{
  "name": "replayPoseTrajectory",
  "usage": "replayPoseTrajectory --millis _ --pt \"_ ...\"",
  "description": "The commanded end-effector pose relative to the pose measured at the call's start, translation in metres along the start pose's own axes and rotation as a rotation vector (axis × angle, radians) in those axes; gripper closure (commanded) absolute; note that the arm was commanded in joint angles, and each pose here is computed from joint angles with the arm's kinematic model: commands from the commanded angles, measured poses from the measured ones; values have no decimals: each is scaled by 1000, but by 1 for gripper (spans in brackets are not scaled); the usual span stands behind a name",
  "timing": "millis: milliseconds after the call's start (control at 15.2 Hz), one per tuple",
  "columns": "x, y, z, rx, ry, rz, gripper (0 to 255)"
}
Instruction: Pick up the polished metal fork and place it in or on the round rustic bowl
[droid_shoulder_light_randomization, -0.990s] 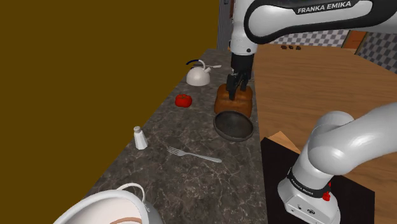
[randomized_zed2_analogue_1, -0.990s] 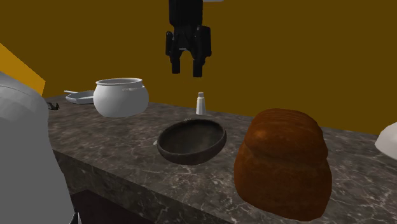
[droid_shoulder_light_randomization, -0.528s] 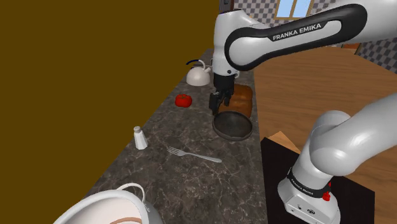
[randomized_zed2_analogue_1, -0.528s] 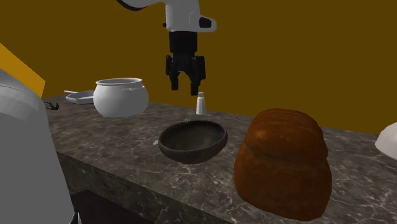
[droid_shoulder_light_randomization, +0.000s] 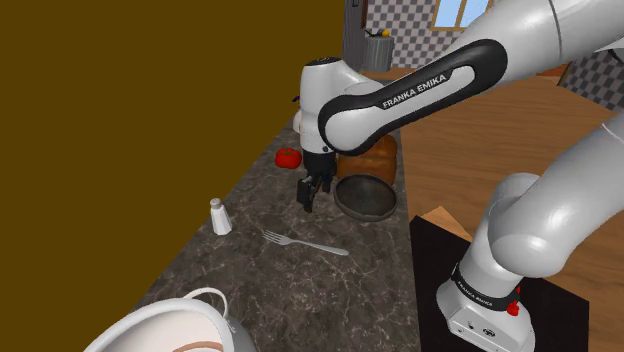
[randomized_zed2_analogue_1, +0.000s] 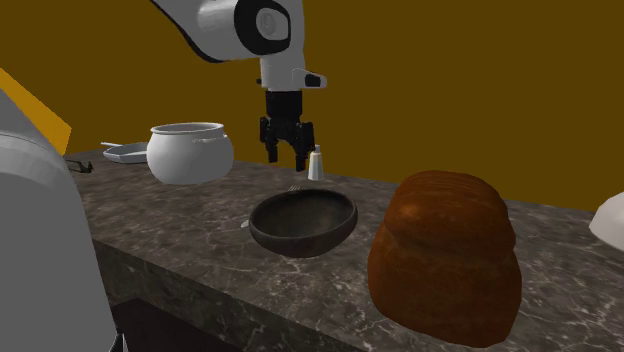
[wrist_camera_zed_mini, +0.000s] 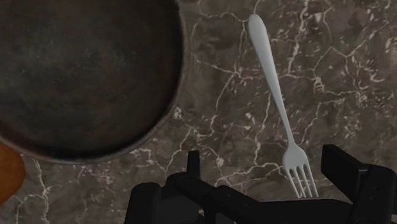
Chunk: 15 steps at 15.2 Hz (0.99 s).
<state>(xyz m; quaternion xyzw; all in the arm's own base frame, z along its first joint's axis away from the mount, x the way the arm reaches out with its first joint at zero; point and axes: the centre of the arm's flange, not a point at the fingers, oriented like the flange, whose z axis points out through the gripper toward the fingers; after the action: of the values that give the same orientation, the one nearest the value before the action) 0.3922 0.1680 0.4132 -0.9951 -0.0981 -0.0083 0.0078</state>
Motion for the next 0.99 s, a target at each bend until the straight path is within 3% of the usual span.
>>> replayPoseTrajectory --millis 0,396,924 --pt "11 -17 18 2 7 -17 0" --pt "41 -69 68 6 23 -70 0" --pt "44 -72 111 6 24 -74 0"
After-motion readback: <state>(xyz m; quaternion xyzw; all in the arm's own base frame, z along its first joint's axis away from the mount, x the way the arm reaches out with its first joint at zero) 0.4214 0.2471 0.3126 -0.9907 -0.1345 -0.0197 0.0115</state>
